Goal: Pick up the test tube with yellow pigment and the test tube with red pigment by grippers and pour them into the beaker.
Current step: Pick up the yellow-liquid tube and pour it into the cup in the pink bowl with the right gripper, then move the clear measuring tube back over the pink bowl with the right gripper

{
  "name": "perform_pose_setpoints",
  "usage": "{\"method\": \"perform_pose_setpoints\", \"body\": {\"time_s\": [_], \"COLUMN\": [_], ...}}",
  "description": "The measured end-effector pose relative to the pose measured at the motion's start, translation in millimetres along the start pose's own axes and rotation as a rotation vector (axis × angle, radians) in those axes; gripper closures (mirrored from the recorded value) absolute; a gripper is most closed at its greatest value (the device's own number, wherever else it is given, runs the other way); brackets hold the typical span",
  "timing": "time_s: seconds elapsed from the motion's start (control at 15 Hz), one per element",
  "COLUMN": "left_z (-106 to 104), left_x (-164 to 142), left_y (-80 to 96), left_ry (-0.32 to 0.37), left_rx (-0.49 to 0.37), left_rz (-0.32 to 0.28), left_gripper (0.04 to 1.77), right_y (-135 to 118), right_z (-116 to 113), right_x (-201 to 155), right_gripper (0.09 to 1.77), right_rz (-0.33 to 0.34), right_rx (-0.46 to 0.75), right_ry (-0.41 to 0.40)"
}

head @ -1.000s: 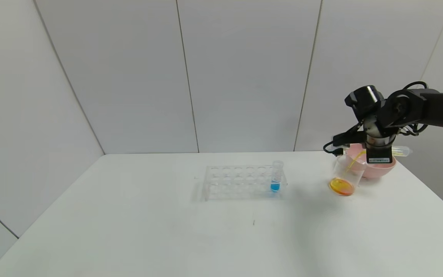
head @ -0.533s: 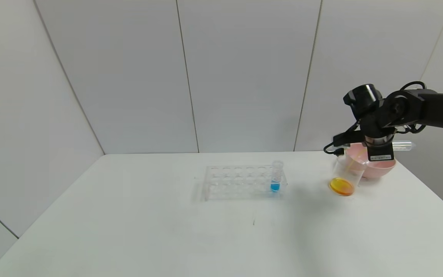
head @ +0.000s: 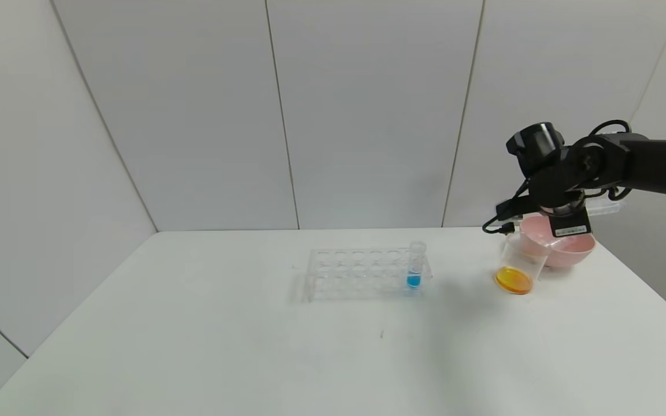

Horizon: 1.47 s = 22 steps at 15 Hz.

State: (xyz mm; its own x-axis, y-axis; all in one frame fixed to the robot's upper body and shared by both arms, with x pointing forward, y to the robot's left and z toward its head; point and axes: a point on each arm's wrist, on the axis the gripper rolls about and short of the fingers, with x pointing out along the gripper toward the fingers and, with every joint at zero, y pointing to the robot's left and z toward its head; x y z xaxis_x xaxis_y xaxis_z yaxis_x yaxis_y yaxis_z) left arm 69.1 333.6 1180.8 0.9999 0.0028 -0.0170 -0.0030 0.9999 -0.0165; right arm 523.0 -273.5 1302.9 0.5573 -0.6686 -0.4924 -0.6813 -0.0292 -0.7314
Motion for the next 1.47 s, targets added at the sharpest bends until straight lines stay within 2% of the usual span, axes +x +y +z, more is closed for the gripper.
{"method": "perform_pose_setpoints", "body": {"time_s": [0.4,0.67,0.93,1.07,1.2,1.47], "left_z": [0.0,0.0,0.0,0.0,0.0,0.0], "left_x": [0.0,0.0,0.0,0.0,0.0,0.0], "left_y": [0.0,0.0,0.0,0.0,0.0,0.0], "left_ry": [0.0,0.0,0.0,0.0,0.0,0.0], "left_rx": [0.0,0.0,0.0,0.0,0.0,0.0], "left_rz": [0.0,0.0,0.0,0.0,0.0,0.0], "left_gripper": [0.09,0.09,0.09,0.09,0.09,0.09], "right_y": [-1.6,-6.2,-11.8,-12.5,-12.0,-11.2], "right_z": [1.9,-7.7,-32.3,-48.6,-67.0,-107.0], "right_x": [-5.3,-15.3,-17.6,-16.3,-14.2,-6.9], "right_gripper": [1.36,1.36,1.36,1.36,1.36,1.36], "right_rz": [-0.014,-0.025,0.027,0.095,0.19,0.306], "right_rx": [0.004,0.033,0.186,0.289,0.435,0.727], "right_ry": [-0.017,-0.052,-0.253,-0.391,-0.522,-0.592]}}
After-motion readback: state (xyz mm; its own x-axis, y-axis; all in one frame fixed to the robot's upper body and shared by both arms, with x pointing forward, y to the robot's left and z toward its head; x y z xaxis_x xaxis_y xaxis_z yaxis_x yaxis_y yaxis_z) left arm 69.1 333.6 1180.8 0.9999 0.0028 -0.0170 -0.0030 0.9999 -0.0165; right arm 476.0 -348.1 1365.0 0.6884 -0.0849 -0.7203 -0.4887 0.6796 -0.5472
